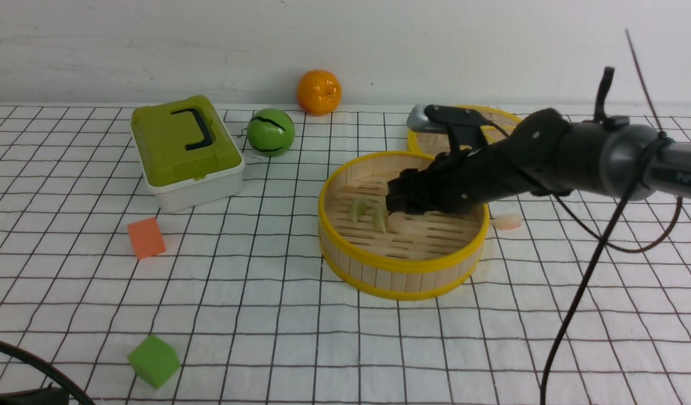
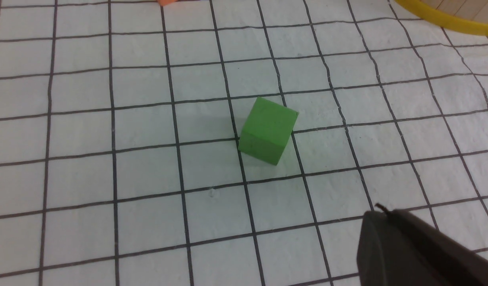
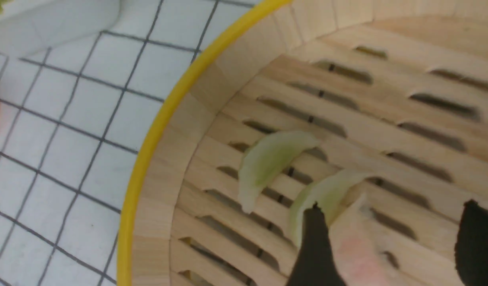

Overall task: Put the dumplings into the steamer on the table with the white tablecloth.
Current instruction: 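Place the dumpling in the bamboo steamer basket with the right gripper, then reach for and grasp a dumpling lying on the table beside the steamer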

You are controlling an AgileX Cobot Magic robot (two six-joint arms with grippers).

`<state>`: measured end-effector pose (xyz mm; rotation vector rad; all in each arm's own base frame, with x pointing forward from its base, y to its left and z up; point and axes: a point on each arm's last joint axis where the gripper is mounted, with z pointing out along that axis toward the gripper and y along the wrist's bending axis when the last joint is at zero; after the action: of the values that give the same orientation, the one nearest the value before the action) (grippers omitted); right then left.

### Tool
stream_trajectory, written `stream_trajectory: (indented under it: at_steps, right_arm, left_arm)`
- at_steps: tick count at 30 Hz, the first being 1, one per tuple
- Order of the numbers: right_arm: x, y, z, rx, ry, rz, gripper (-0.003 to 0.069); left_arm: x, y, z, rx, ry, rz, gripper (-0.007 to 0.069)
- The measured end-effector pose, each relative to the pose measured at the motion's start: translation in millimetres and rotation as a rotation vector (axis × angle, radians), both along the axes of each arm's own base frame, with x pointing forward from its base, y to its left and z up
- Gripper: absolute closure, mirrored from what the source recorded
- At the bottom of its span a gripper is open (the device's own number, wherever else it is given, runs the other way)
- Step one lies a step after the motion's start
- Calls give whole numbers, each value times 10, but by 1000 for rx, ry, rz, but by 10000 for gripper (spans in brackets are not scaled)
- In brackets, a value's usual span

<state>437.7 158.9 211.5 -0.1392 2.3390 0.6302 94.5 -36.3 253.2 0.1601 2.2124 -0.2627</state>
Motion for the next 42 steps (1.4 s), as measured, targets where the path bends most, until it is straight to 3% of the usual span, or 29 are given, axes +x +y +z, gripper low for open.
stream_trajectory:
  at_steps: [5,10,16,25,32,39,40,42]
  right_arm:
    - [39,-566,374,21,-37,-101,190]
    - [107,-932,98,-92,51,-115,202]
    - [226,-1025,-388,-127,130,-171,203]
    - [302,-1056,-573,-131,114,-219,250]
    - [298,-1055,-595,-115,138,-217,488]
    - [240,-1134,-467,-145,155,-178,521]
    - [219,-1163,-351,-160,132,-172,609]
    - [202,-1180,-234,-166,105,-172,649]
  left_arm:
    - [4,-5,8,-5,-9,-3,637]
    - [14,-14,24,-13,-30,-10,637]
    - [20,-15,34,-9,-45,-15,637]
    - [23,-13,31,-2,-51,-17,627]
    - [25,-8,16,11,-55,-19,624]
    - [25,-8,16,11,-55,-19,620]
    - [25,-8,16,11,-55,-19,620]
    - [25,-8,16,10,-55,-19,618]
